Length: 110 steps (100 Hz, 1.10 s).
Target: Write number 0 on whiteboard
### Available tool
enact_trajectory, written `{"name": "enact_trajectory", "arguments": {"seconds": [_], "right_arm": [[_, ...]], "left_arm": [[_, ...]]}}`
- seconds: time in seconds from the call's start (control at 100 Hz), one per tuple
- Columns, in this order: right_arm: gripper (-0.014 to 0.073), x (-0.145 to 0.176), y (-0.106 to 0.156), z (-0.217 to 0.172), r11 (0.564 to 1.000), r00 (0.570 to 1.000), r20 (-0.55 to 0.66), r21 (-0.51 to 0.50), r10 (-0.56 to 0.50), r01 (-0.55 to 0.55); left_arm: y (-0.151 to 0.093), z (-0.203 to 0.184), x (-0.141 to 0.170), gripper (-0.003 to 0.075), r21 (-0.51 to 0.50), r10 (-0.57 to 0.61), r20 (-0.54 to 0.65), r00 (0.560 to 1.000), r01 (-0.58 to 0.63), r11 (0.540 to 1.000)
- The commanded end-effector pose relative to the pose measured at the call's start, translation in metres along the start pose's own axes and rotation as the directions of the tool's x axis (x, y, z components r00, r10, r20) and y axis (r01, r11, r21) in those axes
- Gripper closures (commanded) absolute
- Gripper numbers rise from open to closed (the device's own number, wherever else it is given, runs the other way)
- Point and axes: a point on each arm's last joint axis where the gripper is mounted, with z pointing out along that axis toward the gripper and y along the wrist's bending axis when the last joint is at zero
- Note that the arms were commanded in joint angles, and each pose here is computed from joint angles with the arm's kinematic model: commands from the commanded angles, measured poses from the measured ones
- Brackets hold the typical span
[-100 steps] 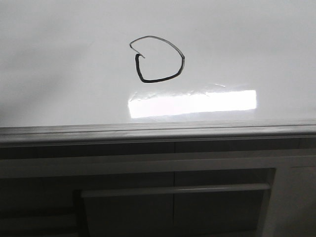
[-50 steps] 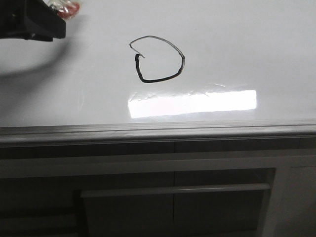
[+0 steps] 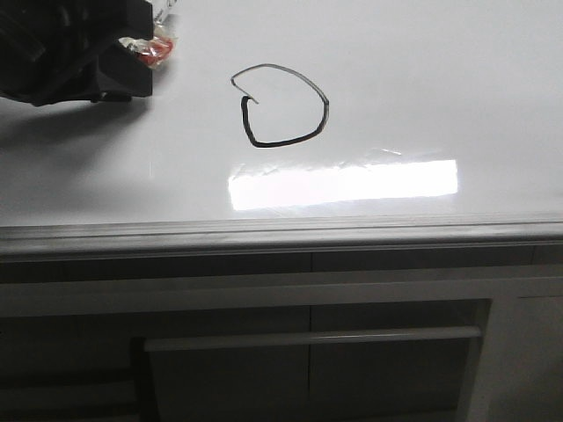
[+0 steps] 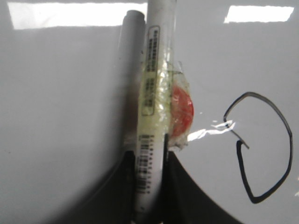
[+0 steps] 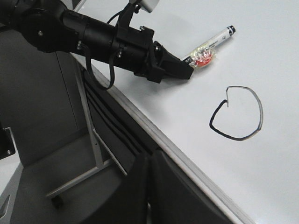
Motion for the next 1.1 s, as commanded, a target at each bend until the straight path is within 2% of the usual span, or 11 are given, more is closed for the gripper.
{"name": "enact_trajectory", "arguments": {"seconds": [0.0, 0.21, 0.58, 0.84, 0.94, 1.09], "right_arm": [[0.065, -0.015, -0.003, -0.005, 1.0, 0.994, 0.112, 0.031, 0.001, -0.004], [0.065, -0.016, -0.003, -0.005, 1.0, 0.993, 0.121, 0.03, 0.006, -0.01], [0.065, -0.016, -0.003, -0.003, 0.999, 0.993, 0.118, 0.03, 0.01, -0.013], [0.065, -0.015, -0.004, 0.013, 0.999, 0.995, 0.079, 0.009, 0.053, -0.054], [0.065, -0.014, -0.004, 0.019, 0.998, 0.995, 0.07, 0.004, 0.067, -0.068], [0.0651, -0.014, -0.004, 0.024, 0.997, 0.995, 0.06, 0.002, 0.077, -0.077]], "left_arm": [[-0.003, 0.002, -0.013, 0.074, 0.015, -0.057, 0.085, 0.995, 0.056, 0.998], [0.0, 0.005, -0.012, 0.074, -0.006, -0.145, 0.098, 0.985, 0.147, 0.989], [0.001, 0.005, -0.011, 0.074, -0.011, -0.127, 0.084, 0.988, 0.128, 0.992], [0.001, 0.005, -0.008, 0.0734, -0.02, -0.128, 0.051, 0.991, 0.129, 0.991], [0.001, 0.005, -0.006, 0.0666, -0.024, -0.126, 0.037, 0.991, 0.127, 0.992], [0.001, 0.005, -0.006, 0.0435, -0.024, -0.126, 0.036, 0.991, 0.127, 0.992]]}}
